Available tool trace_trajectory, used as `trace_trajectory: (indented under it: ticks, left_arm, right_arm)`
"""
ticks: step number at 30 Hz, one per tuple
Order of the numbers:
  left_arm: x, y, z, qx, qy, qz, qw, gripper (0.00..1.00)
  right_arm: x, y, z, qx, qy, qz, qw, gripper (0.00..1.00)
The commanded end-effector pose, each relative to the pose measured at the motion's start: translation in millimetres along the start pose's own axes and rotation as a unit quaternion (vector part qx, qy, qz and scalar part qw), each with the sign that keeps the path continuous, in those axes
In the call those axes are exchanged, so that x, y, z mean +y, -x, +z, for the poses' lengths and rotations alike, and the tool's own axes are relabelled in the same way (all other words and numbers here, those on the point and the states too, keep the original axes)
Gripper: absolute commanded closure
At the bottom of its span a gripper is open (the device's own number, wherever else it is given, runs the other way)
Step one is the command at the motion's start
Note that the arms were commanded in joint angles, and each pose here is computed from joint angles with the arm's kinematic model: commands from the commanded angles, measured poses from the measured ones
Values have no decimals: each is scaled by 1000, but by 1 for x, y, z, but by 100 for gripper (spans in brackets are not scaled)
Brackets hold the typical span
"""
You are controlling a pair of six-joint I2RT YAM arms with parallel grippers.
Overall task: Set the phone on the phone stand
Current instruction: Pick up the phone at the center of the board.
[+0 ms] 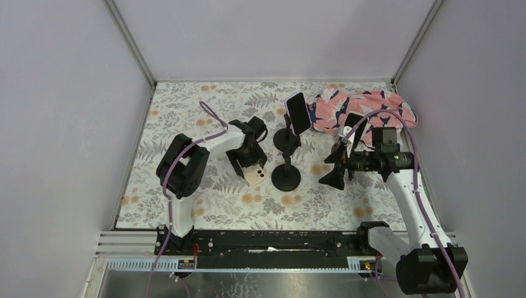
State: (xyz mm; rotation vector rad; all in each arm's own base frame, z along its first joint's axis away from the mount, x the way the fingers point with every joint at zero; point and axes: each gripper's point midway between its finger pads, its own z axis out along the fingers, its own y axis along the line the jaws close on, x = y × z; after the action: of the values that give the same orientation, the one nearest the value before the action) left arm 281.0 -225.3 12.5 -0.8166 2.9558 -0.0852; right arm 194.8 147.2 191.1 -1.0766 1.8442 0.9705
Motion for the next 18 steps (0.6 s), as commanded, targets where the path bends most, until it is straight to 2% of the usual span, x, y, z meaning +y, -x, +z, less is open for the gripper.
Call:
trace_trajectory:
  ticks: [1, 3, 8, 18]
  left_arm:
    - [3, -29, -7, 64, -25, 27, 997, 100]
    - [0, -33, -17, 73, -39, 33, 996, 100]
    - [-5, -44, -37, 109, -74, 46, 990, 100]
    - [-15, -59, -62, 148, -122, 53, 980, 100]
  right_arm:
    - [26, 10, -2, -30, 65, -42, 997, 4]
    - [34, 12, -4, -38, 84, -85, 992, 1]
    - [51, 17, -10, -35, 116, -156, 980, 0]
    - [68, 15, 16, 67, 175, -262, 947, 0]
